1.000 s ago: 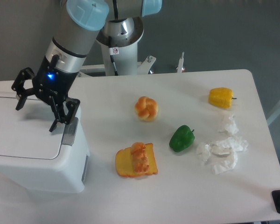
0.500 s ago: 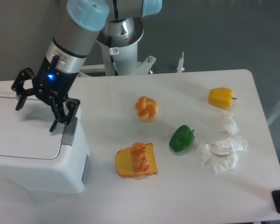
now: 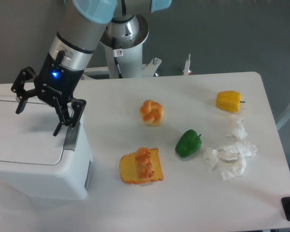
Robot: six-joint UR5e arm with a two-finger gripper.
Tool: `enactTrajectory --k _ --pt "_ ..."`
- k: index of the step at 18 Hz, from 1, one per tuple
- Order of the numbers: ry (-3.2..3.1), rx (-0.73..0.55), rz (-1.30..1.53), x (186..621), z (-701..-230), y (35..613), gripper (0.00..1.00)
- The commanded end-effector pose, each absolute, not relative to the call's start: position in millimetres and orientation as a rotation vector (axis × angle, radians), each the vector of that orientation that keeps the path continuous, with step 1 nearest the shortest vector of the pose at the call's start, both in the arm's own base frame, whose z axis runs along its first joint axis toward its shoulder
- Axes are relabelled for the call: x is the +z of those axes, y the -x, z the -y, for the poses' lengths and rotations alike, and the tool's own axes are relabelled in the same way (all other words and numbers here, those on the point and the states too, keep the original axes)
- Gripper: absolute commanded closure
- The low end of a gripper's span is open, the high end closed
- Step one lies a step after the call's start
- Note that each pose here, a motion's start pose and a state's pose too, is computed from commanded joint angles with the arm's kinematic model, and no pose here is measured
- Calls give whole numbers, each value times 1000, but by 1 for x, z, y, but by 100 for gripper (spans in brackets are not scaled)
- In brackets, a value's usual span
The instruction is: Close the trash can
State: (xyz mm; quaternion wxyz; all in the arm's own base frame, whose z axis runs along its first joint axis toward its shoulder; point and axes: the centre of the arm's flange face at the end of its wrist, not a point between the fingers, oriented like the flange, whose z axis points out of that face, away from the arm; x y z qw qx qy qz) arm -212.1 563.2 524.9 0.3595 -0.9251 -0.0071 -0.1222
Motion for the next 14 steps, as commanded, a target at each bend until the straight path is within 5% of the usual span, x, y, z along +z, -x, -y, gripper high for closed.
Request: enactTrajectory --k 14 --pt "2436 -45 14 529 -520 306 0"
